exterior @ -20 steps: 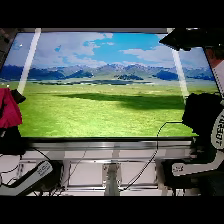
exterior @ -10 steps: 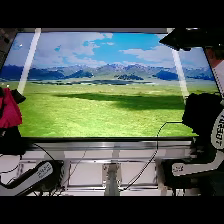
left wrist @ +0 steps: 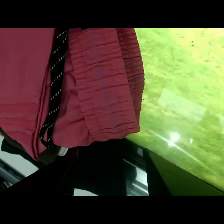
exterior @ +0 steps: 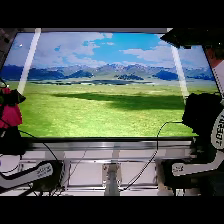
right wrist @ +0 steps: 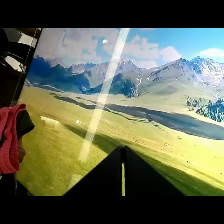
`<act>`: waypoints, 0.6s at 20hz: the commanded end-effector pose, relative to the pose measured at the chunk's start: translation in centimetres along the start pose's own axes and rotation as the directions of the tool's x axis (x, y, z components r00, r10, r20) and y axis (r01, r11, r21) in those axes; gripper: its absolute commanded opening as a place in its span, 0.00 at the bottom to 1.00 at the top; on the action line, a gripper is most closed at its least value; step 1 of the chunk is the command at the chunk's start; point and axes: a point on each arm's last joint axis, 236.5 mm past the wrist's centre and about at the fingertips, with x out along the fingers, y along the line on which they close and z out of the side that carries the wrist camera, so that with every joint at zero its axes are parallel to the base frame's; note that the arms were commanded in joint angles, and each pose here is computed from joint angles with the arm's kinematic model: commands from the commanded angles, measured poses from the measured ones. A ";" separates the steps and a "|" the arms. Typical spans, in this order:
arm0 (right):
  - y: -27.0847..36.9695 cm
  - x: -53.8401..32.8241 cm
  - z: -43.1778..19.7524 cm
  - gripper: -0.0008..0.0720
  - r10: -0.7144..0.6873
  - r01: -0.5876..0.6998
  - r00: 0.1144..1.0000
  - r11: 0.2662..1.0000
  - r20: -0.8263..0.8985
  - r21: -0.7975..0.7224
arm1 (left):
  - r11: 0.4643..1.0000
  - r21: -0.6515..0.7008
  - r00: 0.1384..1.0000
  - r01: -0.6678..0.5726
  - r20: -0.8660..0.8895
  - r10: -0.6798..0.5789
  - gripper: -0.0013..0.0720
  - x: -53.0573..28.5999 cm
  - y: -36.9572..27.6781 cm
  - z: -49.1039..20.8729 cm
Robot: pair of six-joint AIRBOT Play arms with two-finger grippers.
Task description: Fold the clothes and pants, and hang the long-sleeved shirts on hangers.
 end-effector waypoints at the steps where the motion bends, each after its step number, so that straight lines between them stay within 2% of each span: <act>1: 0.0 0.1 0.1 0.03 0.001 -0.001 1.000 1.000 0.005 0.001 | 0.995 0.054 0.991 -0.082 -0.097 0.087 0.68 2.3 0.8 -0.7; 12: 0.0 0.0 0.5 0.03 -0.002 0.002 1.000 1.000 0.023 0.001 | 0.986 0.140 0.969 -0.092 -0.216 0.121 0.68 6.1 -0.9 -1.2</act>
